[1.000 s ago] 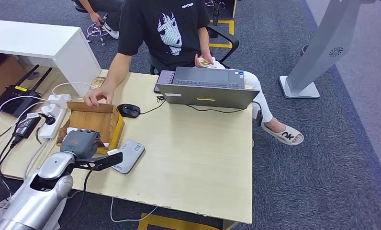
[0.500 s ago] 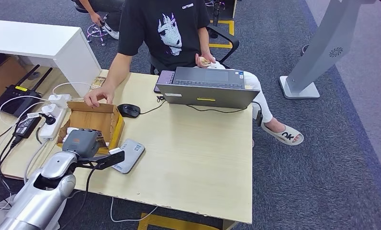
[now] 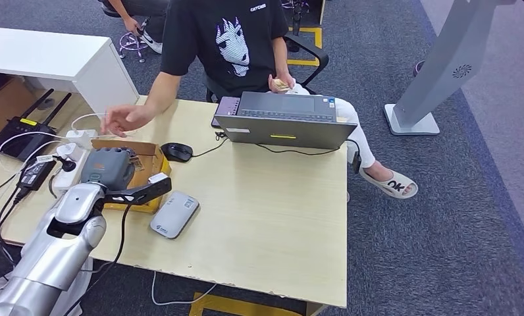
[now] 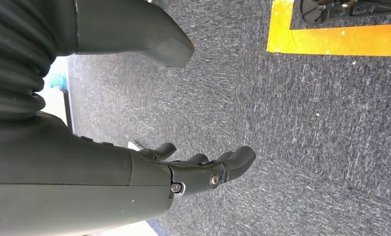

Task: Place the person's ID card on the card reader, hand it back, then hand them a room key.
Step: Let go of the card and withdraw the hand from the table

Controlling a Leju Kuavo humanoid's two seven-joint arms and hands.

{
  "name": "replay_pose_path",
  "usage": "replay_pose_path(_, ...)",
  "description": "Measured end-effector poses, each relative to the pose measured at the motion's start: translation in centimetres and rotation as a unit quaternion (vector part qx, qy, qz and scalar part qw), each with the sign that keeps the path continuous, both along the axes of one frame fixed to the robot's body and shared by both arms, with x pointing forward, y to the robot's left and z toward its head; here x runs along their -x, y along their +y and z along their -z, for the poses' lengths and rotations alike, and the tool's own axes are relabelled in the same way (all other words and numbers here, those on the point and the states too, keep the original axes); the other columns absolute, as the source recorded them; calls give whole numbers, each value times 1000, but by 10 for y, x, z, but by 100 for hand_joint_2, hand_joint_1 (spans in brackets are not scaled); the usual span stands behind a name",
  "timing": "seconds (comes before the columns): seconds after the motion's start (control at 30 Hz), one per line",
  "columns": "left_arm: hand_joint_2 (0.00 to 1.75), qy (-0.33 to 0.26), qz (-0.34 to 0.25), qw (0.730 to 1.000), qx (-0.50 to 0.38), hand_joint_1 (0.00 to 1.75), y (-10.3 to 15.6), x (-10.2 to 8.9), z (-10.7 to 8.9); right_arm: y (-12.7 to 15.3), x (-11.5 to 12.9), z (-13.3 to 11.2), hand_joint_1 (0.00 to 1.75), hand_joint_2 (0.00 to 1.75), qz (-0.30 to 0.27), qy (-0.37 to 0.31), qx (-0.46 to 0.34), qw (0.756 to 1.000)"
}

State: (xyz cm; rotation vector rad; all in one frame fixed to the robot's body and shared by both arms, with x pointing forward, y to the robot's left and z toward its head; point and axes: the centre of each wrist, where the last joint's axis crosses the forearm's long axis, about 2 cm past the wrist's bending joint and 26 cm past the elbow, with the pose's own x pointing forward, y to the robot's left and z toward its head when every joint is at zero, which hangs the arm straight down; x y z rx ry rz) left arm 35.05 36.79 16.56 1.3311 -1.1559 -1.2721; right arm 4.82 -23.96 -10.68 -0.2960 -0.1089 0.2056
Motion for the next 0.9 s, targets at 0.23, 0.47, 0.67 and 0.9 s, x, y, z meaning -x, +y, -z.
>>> replay_pose_path(0.23,175,-2,1,1000,2,175,-2,-1,-1,0,0,0,0,175,0,0,0,1000)
replay_pose_path(0.47,175,-4,0,1000,5,175,-3,-1,-1,0,0,0,0,175,0,0,0,1000)
replay_pose_path(0.67,175,-37,-23,999,-19,175,-1,-9,-13,0,0,0,0,175,-5,-1,2,1000)
replay_pose_path(0.9,175,-115,-92,987,-72,175,14,-49,-77,-2,-3,0,0,175,-19,-1,7,1000)
